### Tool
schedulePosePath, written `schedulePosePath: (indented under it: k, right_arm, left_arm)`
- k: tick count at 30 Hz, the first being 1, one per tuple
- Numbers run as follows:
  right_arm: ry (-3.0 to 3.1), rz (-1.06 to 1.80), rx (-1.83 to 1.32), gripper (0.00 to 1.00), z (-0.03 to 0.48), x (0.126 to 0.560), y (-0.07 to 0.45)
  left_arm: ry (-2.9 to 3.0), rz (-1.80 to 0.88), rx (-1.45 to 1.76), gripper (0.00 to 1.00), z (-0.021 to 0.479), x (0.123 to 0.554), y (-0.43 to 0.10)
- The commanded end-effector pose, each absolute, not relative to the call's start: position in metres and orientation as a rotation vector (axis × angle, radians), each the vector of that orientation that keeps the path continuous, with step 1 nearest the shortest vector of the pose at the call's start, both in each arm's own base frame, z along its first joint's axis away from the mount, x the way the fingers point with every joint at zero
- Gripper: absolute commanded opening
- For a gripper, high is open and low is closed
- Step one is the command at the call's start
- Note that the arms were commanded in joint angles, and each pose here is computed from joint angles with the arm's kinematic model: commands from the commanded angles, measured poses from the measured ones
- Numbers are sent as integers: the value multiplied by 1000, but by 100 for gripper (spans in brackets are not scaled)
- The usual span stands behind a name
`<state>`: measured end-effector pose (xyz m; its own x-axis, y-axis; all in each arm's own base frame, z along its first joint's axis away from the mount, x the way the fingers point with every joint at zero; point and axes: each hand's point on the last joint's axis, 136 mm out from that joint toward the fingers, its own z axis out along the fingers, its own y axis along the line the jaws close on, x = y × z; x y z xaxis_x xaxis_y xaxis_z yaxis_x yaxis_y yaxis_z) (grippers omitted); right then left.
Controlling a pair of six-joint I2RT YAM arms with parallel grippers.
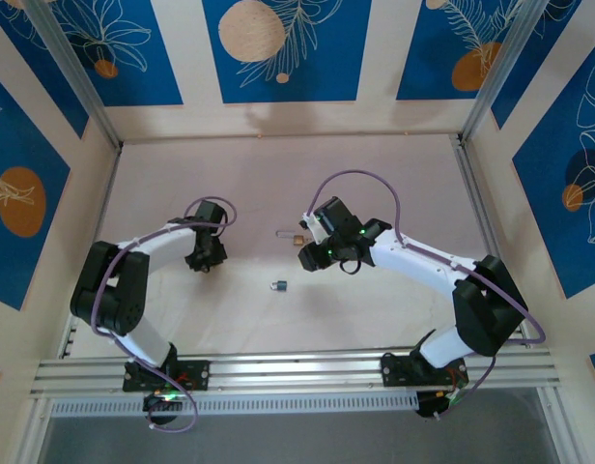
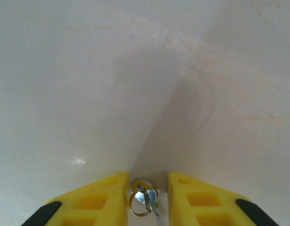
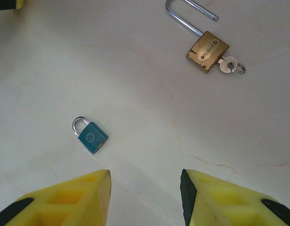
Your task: Unlock with the key
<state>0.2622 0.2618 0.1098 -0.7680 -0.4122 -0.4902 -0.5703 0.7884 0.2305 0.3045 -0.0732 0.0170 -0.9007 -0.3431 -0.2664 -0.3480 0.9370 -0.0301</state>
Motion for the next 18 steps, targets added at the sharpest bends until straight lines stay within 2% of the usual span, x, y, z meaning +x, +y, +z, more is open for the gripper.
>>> schedulePosePath:
  k: [1, 7, 18]
  right_arm:
    - [2541, 538, -723, 45, 117, 262, 261]
    - [2537, 535, -719, 45, 118, 263, 261]
    - [2534, 534, -714, 45, 120, 263, 260]
  left_arm:
    - [2872, 77, -528, 20, 3, 290, -65]
    - [2846, 49, -504, 13, 15, 294, -68]
    - [2809, -31, -458, 12, 36, 303, -82]
